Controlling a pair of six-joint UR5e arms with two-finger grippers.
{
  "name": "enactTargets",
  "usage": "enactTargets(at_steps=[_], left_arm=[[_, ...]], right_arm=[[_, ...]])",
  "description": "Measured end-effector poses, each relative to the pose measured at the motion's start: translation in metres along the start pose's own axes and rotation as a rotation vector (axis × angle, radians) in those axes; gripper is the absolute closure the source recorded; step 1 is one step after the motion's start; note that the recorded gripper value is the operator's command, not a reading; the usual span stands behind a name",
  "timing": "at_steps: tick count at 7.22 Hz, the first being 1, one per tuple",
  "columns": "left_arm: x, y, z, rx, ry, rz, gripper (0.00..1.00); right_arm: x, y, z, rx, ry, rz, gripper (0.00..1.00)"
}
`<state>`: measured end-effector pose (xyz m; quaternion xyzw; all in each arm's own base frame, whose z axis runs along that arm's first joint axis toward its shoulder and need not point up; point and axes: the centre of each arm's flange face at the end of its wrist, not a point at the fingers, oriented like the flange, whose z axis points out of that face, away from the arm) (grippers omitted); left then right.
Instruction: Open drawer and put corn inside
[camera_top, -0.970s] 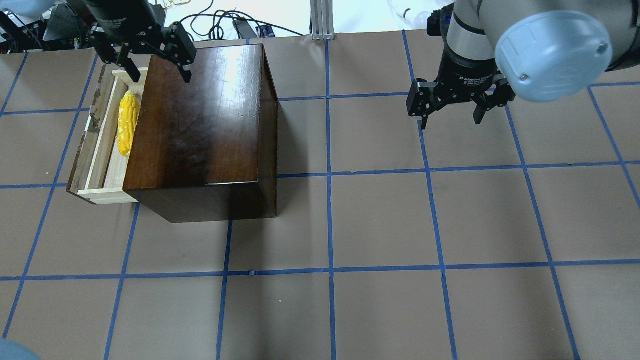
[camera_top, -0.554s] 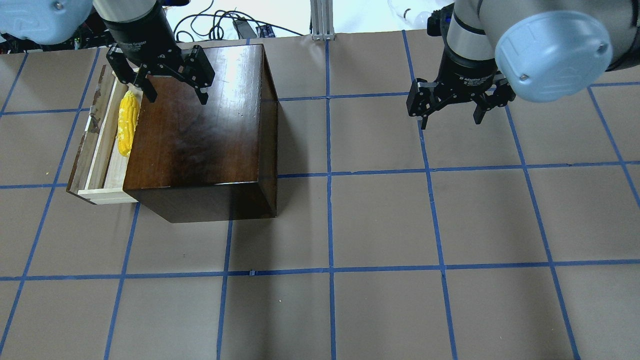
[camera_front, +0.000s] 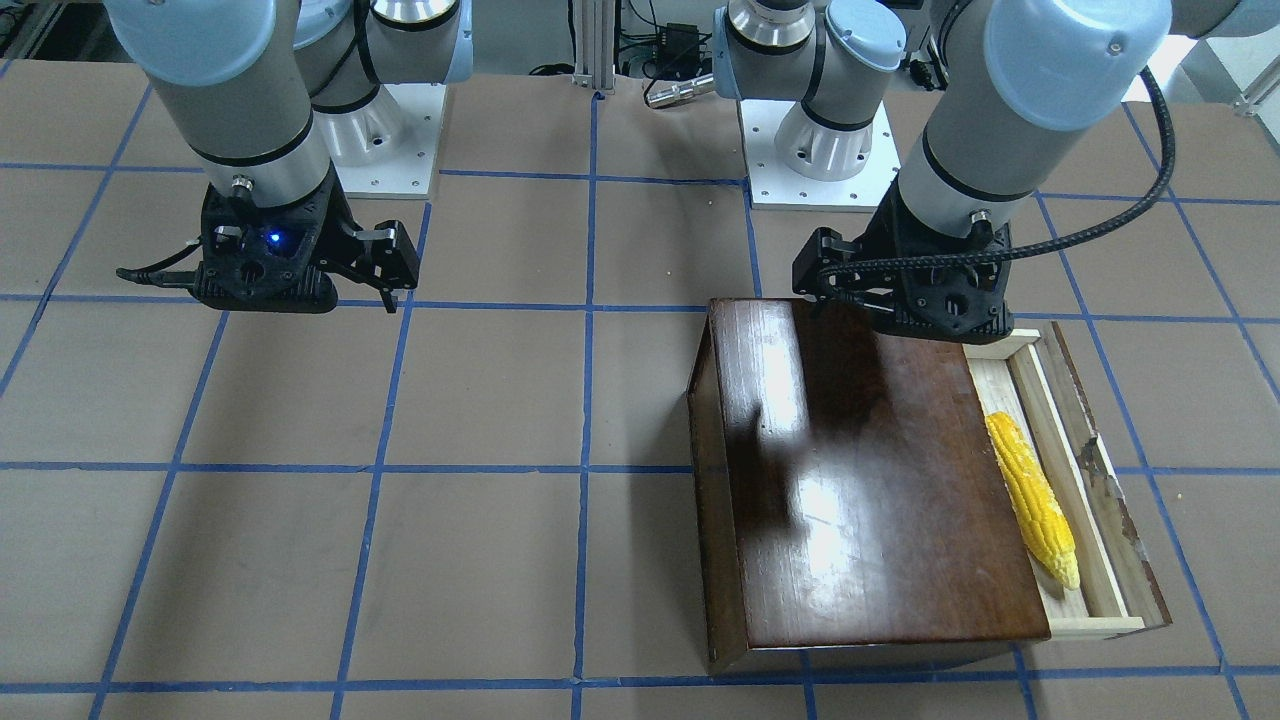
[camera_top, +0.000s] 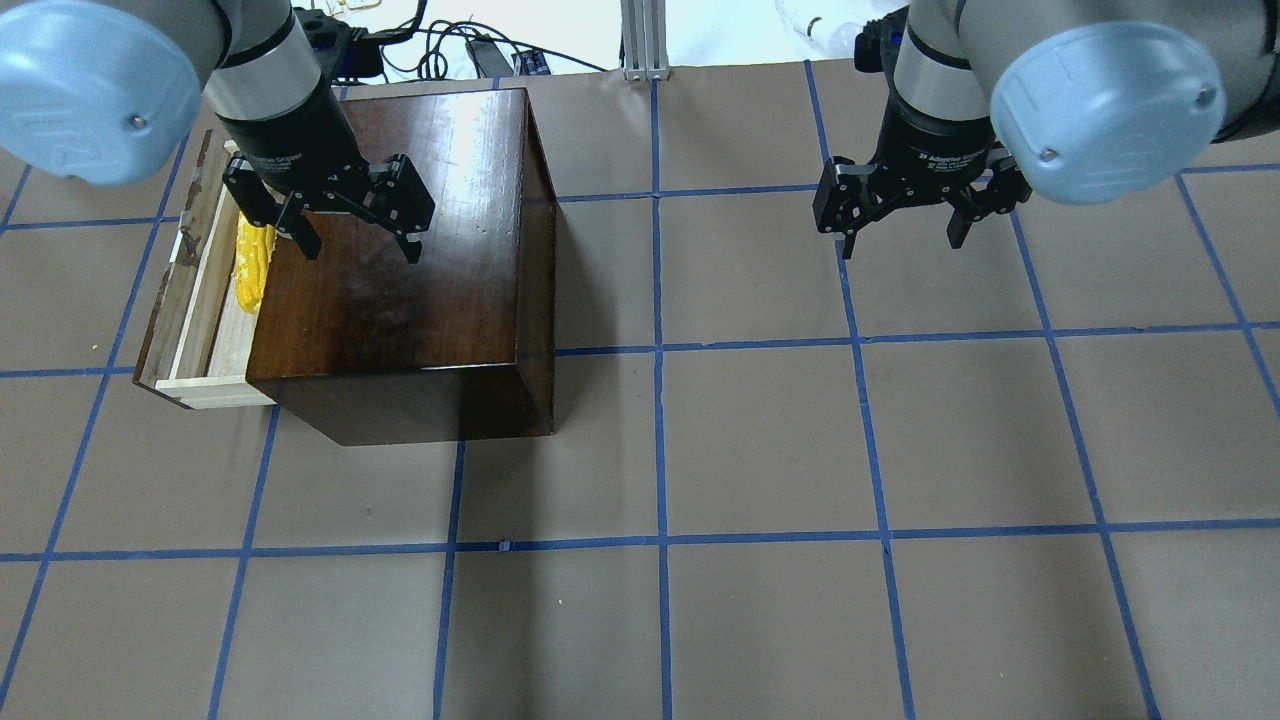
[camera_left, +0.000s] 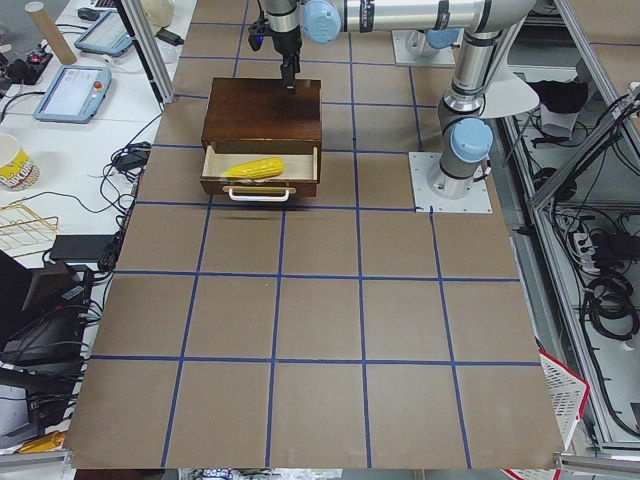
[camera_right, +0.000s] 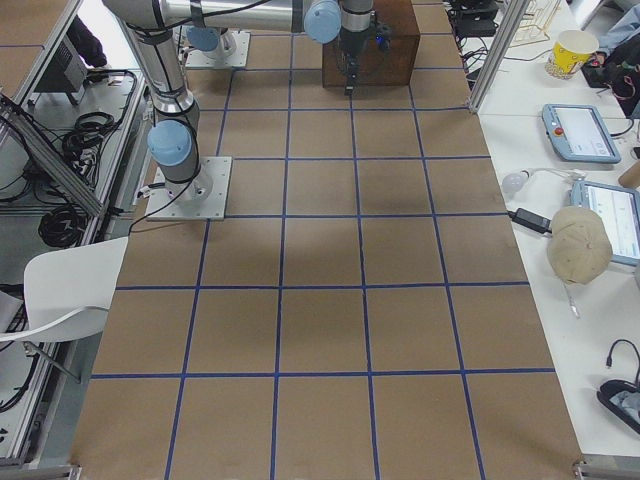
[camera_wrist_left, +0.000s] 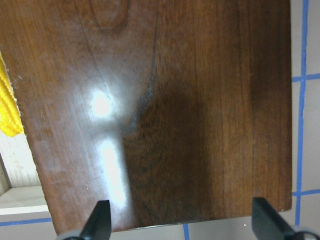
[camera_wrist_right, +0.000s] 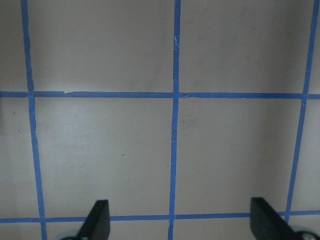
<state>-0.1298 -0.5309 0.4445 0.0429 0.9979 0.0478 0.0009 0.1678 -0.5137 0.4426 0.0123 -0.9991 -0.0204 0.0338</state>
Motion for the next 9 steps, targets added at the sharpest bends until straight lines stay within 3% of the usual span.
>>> enactTargets(at_steps=[3, 9], left_arm=[[0.001, 0.021, -0.011, 0.046, 0.002, -0.009, 0.0], [0.001, 0.025, -0.015, 0.052, -0.003, -0.008, 0.0]], right_arm=[[0.0, 0.0, 0.0, 0.001, 0.001, 0.0, 0.0], [0.0, 0.0, 0.0, 0.0, 0.001, 0.0, 0.0]])
